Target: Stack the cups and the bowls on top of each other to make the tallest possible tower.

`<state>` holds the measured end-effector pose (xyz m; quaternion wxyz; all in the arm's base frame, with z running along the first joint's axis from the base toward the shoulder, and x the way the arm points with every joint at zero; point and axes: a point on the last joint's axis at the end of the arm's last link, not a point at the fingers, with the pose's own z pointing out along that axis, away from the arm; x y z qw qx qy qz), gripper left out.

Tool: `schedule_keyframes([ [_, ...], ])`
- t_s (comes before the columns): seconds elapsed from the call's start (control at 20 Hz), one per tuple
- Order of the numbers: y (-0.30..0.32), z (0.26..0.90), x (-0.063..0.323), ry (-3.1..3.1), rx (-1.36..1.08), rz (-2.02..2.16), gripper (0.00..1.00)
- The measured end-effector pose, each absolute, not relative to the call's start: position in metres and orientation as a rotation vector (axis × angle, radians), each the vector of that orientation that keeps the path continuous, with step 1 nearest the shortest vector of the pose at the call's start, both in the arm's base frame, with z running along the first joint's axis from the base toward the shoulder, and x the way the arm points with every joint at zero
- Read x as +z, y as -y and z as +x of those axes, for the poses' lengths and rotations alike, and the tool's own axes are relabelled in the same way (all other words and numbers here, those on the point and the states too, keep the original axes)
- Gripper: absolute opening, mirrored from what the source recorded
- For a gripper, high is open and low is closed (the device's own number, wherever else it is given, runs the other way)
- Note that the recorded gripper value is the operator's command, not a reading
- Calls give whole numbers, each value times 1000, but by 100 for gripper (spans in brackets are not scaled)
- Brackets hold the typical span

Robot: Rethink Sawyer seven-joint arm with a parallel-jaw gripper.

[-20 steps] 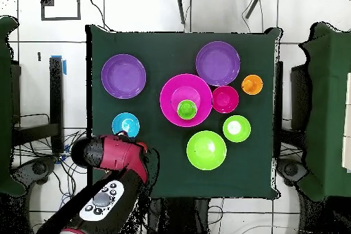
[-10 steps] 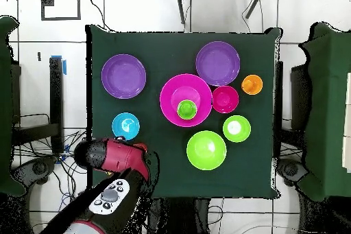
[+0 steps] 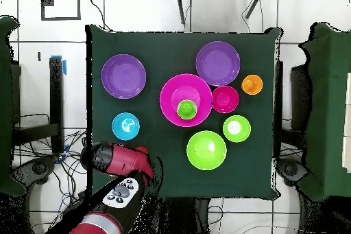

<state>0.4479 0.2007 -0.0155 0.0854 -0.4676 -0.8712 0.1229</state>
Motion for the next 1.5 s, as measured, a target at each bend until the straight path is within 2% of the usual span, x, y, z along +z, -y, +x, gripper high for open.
schedule_keyframes([
  [0.3, -197, 437, -26, 2592, 344, -1415, 100],
  [1.5, -166, 456, -21, 2792, 404, -1481, 100],
])
